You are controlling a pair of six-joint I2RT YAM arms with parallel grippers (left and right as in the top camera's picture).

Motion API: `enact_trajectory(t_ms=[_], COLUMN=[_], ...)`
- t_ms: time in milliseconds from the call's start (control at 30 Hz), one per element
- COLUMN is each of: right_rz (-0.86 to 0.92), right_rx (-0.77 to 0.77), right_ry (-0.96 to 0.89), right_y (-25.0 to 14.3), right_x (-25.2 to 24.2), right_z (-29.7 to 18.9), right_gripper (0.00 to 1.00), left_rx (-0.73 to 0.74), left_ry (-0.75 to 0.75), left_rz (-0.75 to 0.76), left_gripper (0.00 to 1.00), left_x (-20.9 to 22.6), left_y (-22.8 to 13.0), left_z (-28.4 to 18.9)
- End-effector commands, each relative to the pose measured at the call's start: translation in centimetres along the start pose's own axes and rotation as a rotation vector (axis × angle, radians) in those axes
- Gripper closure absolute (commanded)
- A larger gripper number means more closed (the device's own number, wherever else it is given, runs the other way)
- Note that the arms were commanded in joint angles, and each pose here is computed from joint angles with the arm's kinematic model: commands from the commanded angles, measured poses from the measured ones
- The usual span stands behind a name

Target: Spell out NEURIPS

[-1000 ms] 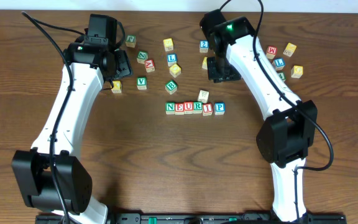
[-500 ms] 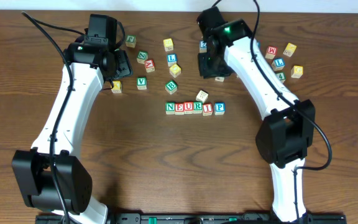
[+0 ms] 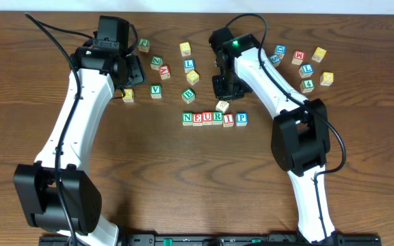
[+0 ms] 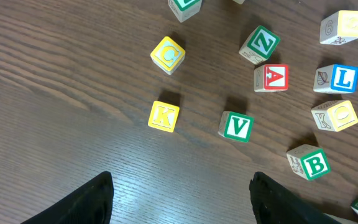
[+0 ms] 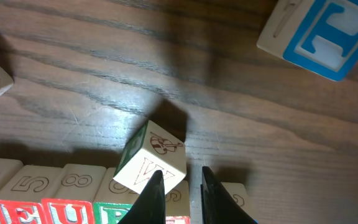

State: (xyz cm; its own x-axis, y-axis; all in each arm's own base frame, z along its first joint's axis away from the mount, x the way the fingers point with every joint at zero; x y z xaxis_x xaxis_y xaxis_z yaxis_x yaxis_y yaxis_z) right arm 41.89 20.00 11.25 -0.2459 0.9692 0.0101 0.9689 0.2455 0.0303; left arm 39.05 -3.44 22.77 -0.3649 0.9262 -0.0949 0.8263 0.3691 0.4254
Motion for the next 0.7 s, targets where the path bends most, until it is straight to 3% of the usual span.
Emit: enact_trajectory(t_ms=[0,267,667], right_rz=[-0.019,-0.017,0.018], right_rx=[0.006,0.006,-0.121], right_ry=[0.006,0.006,0.027], right_y=[-0.1,-0.4,1.9], right_x=[0.1,0.0,0.4], right_z=[0.7,2.4,2.3], right_gripper=[0.84,0.84,0.79], left_rx=[0.002,0.001,0.002], left_ry=[0.001,0.001,0.001], left_rz=[0.010,0.010,0.010], left_gripper=[0.30,0.31,0.31], left_x=[0.0,0.0,0.0], left_y=[0.3,0.3,0.3], left_z=[0.2,0.2,0.2])
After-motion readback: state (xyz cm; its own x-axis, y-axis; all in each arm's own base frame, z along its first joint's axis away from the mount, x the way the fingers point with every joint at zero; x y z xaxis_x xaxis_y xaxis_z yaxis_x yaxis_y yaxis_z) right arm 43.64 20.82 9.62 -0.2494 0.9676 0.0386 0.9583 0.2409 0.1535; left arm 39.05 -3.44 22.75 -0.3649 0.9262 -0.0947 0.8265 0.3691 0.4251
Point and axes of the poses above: each gripper's point midway between its finger pads, its own z axis out along the fingers, its own x axis along the line the jaws close on, y = z × x, the point moved 7 cm from there along -z, back along the fingers, and after that the axes turned 5 degrees about -z, right-handed, at the moved point
